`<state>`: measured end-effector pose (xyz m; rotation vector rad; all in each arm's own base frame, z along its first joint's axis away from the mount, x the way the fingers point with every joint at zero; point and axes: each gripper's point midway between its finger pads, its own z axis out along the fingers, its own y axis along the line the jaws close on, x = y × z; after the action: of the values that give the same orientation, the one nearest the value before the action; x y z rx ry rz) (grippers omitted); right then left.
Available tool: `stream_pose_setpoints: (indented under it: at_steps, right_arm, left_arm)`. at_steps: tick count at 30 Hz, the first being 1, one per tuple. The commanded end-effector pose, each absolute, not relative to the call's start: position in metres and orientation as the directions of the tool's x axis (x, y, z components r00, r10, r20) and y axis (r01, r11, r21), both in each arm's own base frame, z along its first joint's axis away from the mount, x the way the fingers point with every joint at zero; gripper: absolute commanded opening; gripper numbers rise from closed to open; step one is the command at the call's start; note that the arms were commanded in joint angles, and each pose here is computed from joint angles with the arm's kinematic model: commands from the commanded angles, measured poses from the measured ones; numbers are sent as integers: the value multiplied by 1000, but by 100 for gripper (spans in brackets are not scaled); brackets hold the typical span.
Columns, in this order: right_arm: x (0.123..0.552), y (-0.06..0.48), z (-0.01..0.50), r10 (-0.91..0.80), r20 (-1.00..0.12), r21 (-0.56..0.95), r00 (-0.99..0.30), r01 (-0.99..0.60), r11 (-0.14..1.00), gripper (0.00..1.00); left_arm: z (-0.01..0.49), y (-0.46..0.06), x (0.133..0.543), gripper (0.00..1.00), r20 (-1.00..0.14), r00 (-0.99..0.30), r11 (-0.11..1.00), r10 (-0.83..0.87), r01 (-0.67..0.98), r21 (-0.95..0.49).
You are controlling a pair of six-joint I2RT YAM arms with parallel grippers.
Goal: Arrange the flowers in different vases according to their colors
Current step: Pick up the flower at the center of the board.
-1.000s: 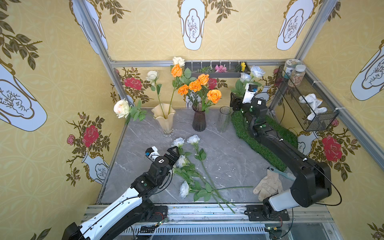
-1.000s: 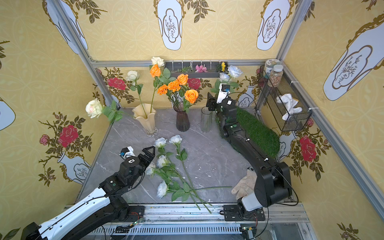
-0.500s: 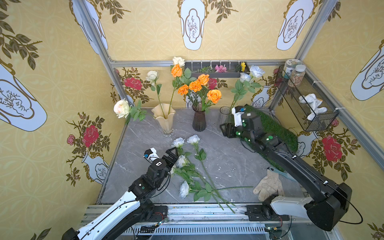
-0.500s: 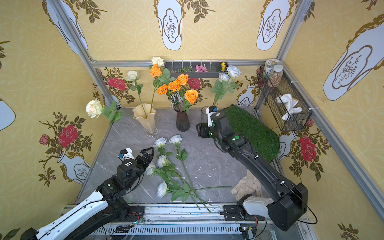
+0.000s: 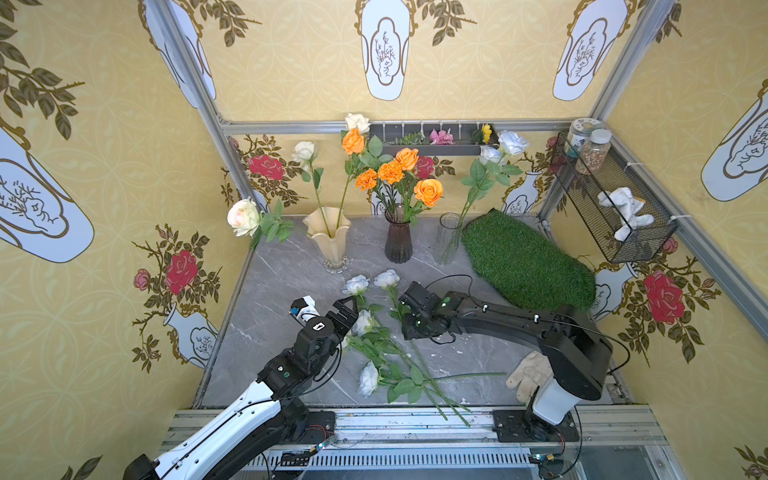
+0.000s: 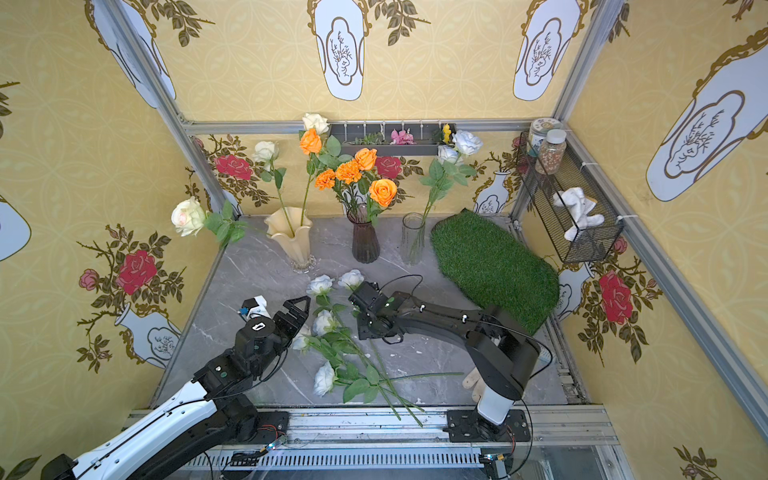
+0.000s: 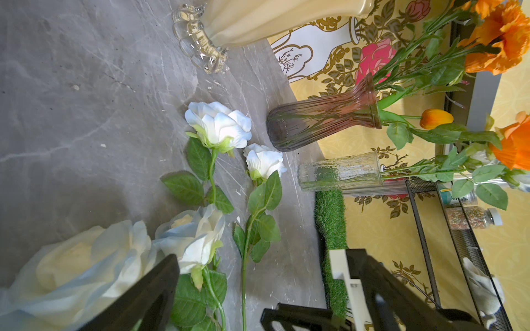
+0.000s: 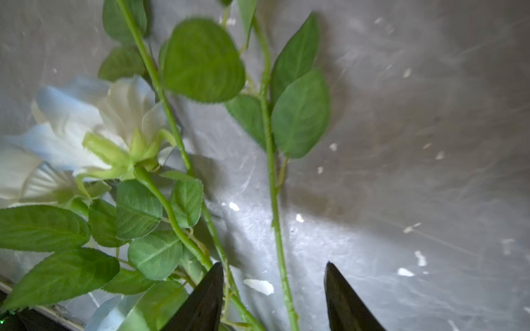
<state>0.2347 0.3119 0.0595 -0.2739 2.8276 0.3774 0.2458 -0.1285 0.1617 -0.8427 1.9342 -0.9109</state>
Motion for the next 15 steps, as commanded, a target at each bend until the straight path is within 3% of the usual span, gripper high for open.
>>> stream_pose_setpoints:
  at_steps: [1,9,12,15]
  right_arm:
    - [229,307,50,-134,-268,146,-954,-177,973,58]
    - [225,291,33,-86,-243,94,-966,-112,989,55]
    - [222,290,23,-95,-225,83,-970,-117,990,51]
    - [220,291,15,-111,-206,76,-972,-129,989,40]
  left_arm:
    - [162,-130,245,100,-377,-448,508,-810,-217,-833]
    - [163,-129,243,100,-376,-447,504,-811,-210,-838]
    - [163,-129,243,100,-376,-447,504,-812,-211,-837]
    - [162,-129,244,100,-377,-447,506,-811,-212,-836]
